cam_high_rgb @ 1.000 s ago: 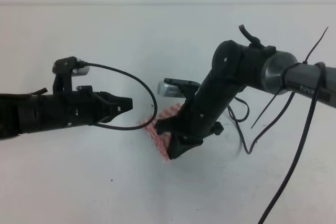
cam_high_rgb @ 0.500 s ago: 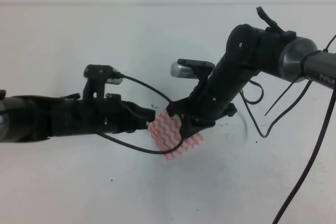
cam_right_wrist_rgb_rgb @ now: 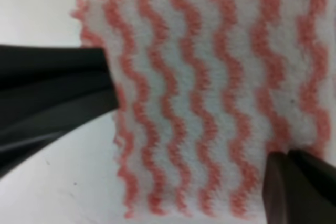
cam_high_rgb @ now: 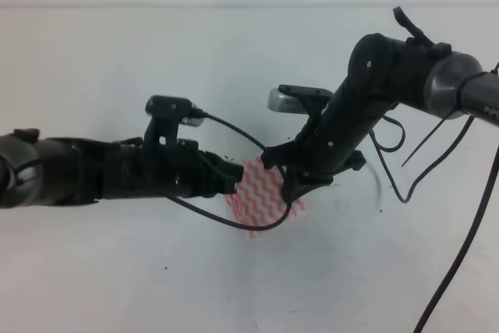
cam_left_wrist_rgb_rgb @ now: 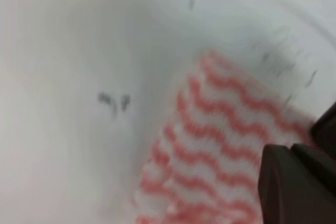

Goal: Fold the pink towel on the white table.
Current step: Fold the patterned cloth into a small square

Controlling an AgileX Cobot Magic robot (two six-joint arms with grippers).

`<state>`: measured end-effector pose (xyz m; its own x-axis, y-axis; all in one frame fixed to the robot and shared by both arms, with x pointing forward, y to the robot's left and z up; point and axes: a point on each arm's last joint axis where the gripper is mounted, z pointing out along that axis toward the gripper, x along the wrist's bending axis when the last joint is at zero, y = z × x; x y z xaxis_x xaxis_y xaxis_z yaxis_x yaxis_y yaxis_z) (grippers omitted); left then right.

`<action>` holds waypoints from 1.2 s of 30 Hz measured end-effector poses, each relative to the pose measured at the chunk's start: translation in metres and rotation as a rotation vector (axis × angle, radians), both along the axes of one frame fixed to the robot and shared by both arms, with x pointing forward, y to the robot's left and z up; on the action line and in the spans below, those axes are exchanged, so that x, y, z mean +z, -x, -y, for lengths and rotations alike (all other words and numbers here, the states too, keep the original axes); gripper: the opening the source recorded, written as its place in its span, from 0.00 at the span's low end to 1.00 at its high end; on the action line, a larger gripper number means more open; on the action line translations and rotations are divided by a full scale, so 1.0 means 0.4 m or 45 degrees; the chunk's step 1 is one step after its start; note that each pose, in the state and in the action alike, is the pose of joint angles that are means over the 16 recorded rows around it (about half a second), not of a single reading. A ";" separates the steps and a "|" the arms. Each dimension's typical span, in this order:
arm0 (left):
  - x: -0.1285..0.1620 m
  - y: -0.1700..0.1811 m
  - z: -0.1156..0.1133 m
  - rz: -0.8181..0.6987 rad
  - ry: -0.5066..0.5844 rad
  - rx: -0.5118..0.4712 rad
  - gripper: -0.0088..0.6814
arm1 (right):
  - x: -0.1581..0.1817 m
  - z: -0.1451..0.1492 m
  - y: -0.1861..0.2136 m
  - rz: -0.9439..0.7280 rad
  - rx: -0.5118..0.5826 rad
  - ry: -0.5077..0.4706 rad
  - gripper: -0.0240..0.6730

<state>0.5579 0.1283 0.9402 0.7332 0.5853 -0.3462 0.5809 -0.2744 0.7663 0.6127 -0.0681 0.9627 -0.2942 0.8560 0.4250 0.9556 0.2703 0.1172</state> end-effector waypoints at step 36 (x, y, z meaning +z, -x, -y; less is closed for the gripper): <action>-0.058 0.038 0.015 -0.255 -0.108 -0.091 0.01 | -0.006 0.010 0.003 -0.016 0.002 0.024 0.01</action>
